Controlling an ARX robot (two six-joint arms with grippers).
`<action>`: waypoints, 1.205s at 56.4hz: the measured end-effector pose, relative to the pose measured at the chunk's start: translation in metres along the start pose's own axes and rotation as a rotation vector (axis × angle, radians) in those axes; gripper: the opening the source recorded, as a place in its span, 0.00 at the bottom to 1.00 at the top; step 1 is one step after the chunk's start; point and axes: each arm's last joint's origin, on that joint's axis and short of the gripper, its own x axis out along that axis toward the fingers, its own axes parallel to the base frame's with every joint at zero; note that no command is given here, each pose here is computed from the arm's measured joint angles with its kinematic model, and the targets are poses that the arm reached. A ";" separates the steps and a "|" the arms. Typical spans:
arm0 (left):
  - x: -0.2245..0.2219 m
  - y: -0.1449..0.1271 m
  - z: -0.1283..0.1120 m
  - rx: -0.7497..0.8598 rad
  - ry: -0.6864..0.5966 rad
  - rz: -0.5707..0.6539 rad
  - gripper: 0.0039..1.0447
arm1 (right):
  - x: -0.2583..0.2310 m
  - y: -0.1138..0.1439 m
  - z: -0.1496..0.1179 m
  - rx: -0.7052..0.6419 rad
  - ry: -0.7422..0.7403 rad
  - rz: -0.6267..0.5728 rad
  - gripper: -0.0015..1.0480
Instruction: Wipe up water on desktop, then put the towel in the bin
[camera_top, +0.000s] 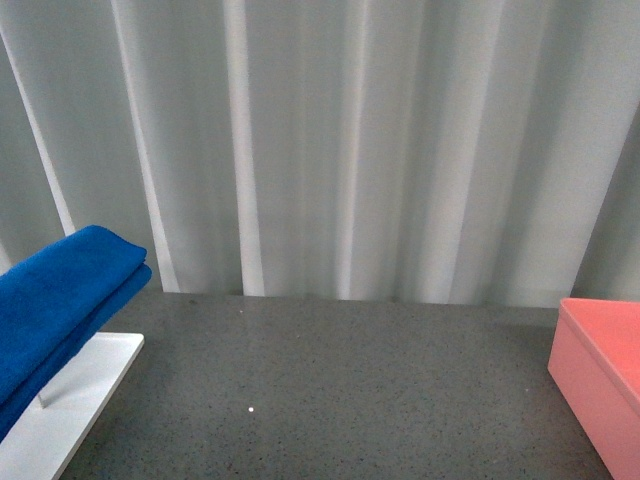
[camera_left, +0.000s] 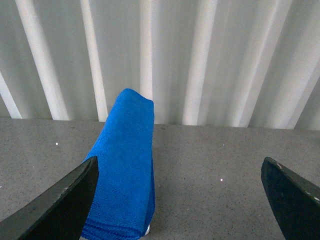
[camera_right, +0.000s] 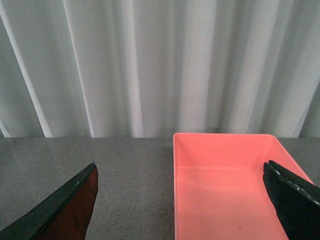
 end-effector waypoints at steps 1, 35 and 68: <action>0.000 0.000 0.000 0.000 0.000 0.000 0.94 | 0.000 0.000 0.000 0.000 0.000 0.000 0.93; 0.000 0.000 0.000 0.000 0.000 0.000 0.94 | 0.000 0.000 0.000 0.000 0.000 0.000 0.93; 0.000 0.000 0.000 0.000 0.000 0.000 0.94 | 0.000 0.000 0.000 0.000 0.000 0.000 0.93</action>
